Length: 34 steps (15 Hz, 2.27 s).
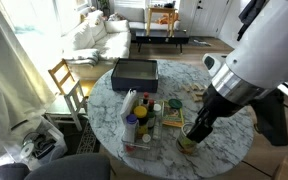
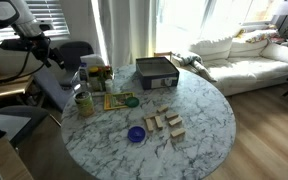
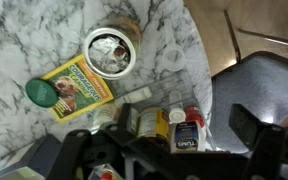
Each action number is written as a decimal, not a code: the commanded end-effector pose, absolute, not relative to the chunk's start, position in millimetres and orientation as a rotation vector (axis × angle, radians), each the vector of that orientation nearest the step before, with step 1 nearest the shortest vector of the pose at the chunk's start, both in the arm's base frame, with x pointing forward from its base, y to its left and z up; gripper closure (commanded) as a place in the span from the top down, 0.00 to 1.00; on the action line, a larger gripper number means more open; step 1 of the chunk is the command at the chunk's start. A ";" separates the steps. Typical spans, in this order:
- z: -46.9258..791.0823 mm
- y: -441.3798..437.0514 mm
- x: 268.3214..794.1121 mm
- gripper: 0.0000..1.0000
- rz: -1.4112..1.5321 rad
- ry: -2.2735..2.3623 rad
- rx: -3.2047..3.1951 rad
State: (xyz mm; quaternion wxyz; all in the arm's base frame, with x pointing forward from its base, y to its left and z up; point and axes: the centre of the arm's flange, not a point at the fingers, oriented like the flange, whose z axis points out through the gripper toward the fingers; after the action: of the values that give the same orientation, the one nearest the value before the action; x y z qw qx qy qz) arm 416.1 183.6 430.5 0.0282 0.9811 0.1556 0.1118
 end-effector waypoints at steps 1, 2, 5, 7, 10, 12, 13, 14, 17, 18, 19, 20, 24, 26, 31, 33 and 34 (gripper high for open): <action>399.4 193.2 458.2 1.00 0.305 0.654 3.054; 394.2 192.7 465.4 1.00 0.322 0.618 3.055; 396.7 190.3 451.9 1.00 0.318 0.591 3.057; 393.0 191.0 458.2 1.00 0.310 0.590 3.062; 394.2 191.7 459.3 1.00 0.314 0.591 3.063; 387.2 192.4 466.5 1.00 0.310 0.616 3.081; 381.2 192.5 479.3 1.00 0.330 0.643 3.076; 379.3 194.3 484.3 1.00 0.345 0.667 3.090; 370.1 203.9 506.9 1.00 0.367 0.777 3.089; 366.0 206.0 514.2 1.00 0.367 0.809 3.085; 360.9 207.0 521.6 1.00 0.362 0.836 3.080; 356.8 208.4 526.9 1.00 0.354 0.856 3.076; 332.7 214.1 541.0 1.00 0.353 0.923 3.073; 319.3 215.0 542.2 1.00 0.355 0.908 3.096; 290.8 212.3 548.9 1.00 0.464 0.892 3.087; 285.4 210.4 551.6 1.00 0.486 0.880 3.087; 283.2 208.4 552.8 1.00 0.488 0.867 3.091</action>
State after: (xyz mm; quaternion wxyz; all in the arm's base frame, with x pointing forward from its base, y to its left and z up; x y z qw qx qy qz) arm 548.1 214.6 294.8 -0.0490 0.9514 0.2687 0.1420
